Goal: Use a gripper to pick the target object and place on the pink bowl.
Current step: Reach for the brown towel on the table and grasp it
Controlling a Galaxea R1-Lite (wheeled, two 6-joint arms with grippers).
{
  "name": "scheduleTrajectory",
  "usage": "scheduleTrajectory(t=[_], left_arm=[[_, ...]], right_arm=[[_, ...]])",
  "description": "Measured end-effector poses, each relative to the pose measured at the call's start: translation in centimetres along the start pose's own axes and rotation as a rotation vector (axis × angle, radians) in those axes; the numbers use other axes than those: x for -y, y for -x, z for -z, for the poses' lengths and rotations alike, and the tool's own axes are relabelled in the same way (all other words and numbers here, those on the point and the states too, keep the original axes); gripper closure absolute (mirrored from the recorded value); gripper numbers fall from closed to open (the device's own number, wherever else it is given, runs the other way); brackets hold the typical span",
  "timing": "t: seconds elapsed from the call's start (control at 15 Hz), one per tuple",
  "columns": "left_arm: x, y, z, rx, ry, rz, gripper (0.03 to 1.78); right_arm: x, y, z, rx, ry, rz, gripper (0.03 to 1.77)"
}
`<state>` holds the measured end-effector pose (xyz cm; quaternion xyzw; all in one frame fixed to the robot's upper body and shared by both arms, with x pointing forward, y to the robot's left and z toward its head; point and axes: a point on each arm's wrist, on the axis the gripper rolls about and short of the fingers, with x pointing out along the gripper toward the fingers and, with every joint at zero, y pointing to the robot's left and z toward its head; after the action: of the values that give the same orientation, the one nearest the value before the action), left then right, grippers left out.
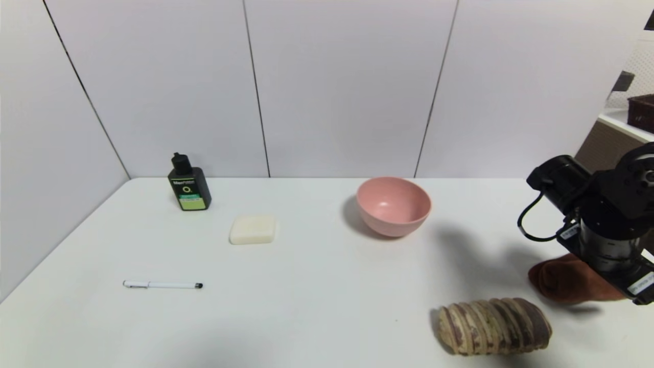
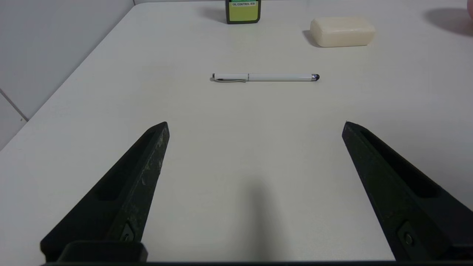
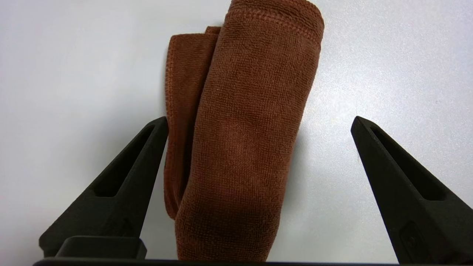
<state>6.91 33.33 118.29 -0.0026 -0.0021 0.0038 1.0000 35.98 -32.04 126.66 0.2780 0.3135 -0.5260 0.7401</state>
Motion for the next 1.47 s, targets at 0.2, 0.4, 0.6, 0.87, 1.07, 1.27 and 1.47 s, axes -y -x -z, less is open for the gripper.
scheduleTrajectory(t=[0.2,0.4,0.6,0.87,1.07,1.27,1.47], left_arm=[[0.0,0.0,0.0,0.000,0.000,0.000,0.12],[0.0,0.0,0.0,0.000,0.000,0.000,0.12],[0.0,0.0,0.0,0.000,0.000,0.000,0.12],[0.0,0.0,0.0,0.000,0.000,0.000,0.12],[0.0,0.0,0.0,0.000,0.000,0.000,0.12],[0.0,0.0,0.0,0.000,0.000,0.000,0.12],[0.0,0.0,0.0,0.000,0.000,0.000,0.12]], right_arm=[[-0.4,-0.5,0.3,-0.003,0.001,0.007,0.09],[-1.1,-0.8,0.5,-0.006,-0.011,0.007,0.09],[-1.5,-1.2,0.9,-0.010,-0.009,0.010,0.09],[-1.8,-1.7,1.2,-0.012,-0.008,0.015,0.09],[-2.0,-2.1,1.5,-0.013,-0.009,0.015,0.09],[-2.1,-2.4,1.7,-0.015,-0.006,0.023,0.43],[-1.9,-2.7,2.0,-0.027,0.006,0.037,0.84]])
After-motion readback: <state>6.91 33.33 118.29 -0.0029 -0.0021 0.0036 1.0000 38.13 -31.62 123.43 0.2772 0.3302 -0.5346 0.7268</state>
